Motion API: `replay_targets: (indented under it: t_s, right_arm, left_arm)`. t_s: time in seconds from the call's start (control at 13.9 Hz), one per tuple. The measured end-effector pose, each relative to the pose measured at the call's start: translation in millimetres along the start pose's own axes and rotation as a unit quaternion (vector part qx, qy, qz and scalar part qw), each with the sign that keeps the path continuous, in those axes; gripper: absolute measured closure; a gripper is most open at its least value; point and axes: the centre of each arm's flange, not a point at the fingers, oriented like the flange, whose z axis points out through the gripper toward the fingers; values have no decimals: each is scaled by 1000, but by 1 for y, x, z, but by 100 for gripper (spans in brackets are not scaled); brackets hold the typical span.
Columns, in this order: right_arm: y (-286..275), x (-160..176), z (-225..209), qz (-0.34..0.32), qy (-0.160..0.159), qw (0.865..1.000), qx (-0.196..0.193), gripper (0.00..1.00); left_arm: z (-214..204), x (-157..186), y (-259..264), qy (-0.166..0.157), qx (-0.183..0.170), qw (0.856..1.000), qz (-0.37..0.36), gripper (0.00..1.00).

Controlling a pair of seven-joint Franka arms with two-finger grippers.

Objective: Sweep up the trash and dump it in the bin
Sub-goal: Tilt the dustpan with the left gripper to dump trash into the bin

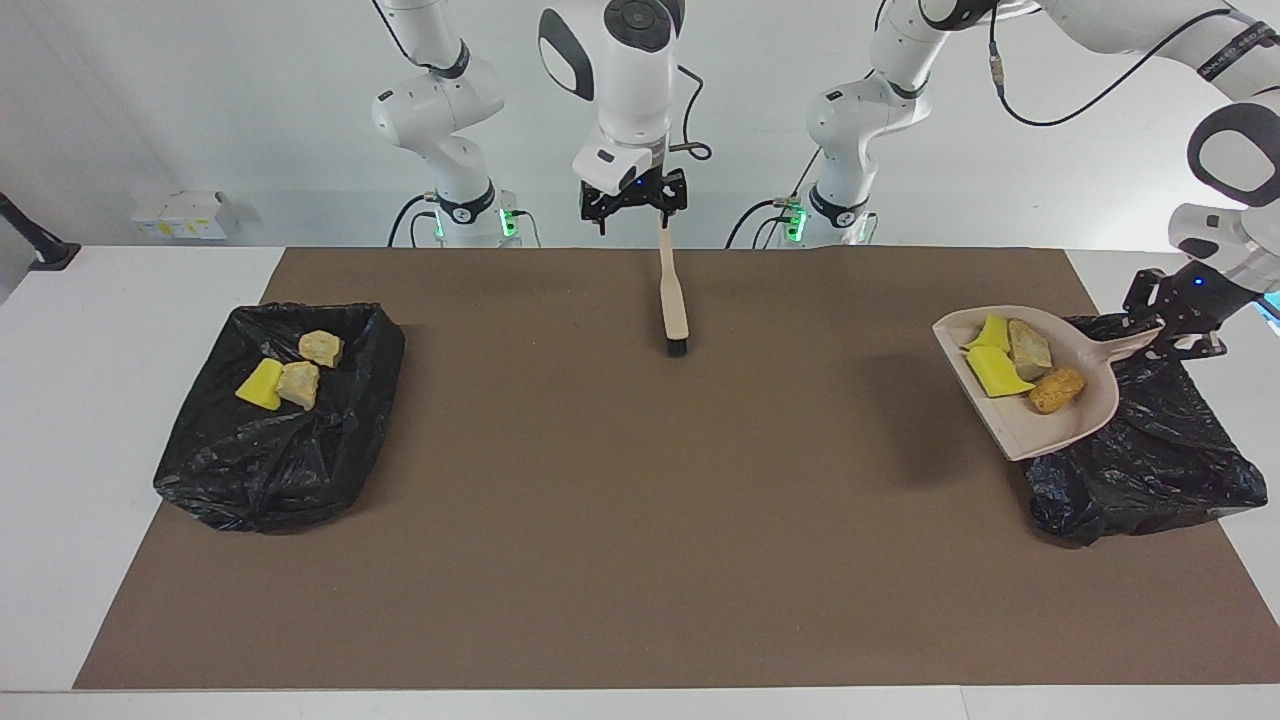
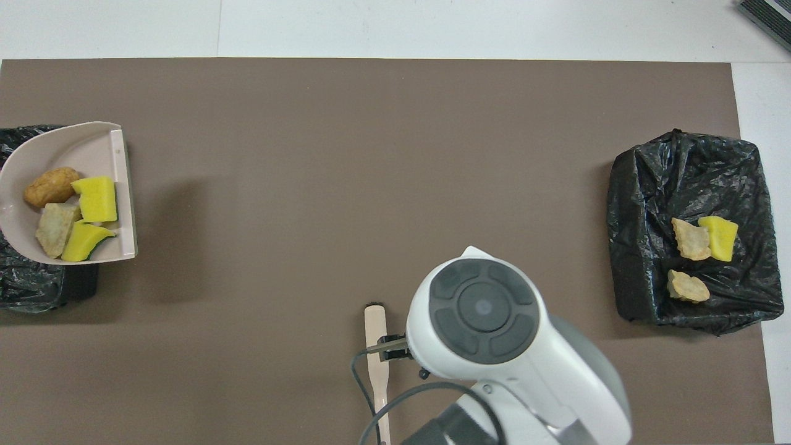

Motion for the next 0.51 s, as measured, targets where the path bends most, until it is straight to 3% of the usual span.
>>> replay_targets:
  t_s: [0.36,0.51]
  right_arm:
    - [100,34,-50,-23,27,999,18,0]
    - [136,41,-64,-37,40,999,-1,0]
  left_arm:
    - [-23,-63,3,-6,27,1000,5,69]
    - [-34,-76,4,-21,36,999,4,69]
